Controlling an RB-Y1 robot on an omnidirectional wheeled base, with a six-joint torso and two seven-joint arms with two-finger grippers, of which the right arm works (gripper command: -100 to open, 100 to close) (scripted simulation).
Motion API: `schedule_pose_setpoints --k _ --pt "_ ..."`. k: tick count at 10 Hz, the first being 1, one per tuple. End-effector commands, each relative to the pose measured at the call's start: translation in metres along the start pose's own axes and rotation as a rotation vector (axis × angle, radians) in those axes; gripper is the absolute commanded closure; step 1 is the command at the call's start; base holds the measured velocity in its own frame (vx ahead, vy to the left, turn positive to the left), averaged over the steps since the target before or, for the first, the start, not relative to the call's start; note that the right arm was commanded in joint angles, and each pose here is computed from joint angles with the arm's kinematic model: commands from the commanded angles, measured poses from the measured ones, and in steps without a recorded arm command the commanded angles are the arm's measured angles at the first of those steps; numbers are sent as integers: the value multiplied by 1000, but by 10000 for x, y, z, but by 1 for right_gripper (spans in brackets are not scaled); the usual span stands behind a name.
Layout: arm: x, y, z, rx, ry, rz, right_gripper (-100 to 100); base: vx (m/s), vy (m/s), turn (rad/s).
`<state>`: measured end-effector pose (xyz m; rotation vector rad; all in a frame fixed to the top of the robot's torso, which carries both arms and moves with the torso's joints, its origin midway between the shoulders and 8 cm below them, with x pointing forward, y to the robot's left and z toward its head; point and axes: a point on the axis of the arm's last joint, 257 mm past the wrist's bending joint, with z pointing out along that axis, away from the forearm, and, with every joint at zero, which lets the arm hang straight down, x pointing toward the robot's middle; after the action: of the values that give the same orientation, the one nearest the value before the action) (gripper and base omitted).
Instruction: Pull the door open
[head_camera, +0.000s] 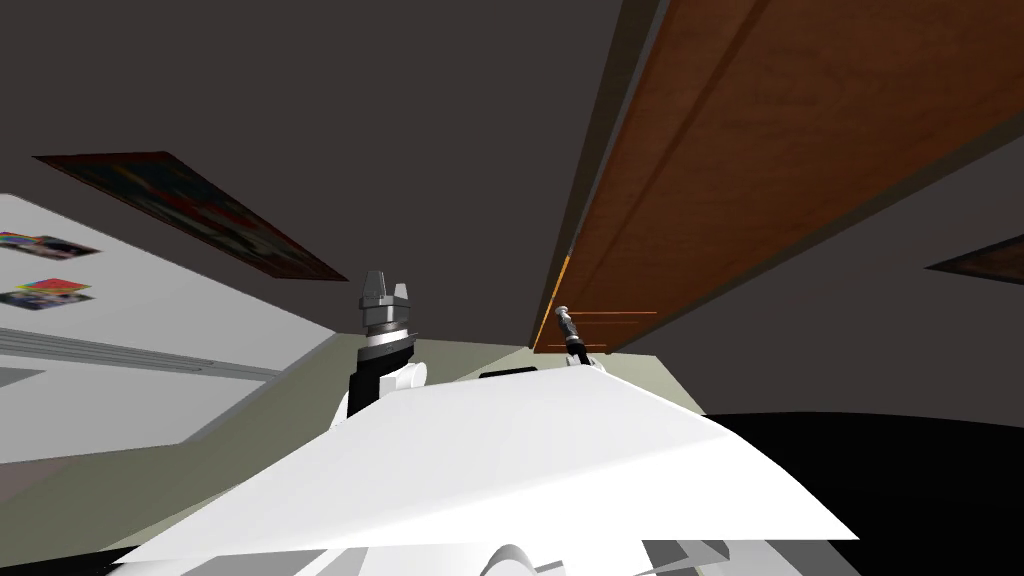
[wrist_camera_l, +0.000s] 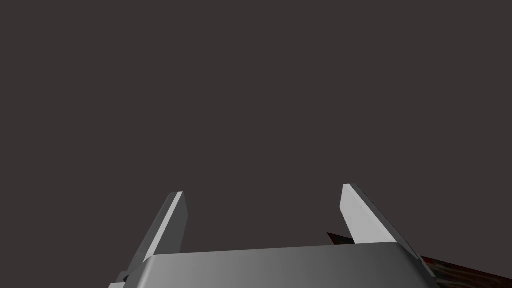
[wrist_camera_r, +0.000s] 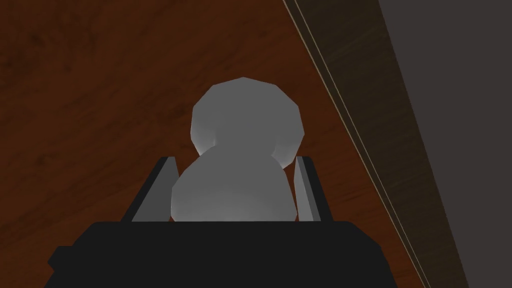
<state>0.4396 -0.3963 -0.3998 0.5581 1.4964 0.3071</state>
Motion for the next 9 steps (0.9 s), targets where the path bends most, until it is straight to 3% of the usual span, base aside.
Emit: schedule_pose_setpoints --k 1,9 --pt "-36 -34 -6 6 -5 37 100 -32 -8 29" --pt "-97 -112 -17 26 -28 263 100 -31 -8 51"
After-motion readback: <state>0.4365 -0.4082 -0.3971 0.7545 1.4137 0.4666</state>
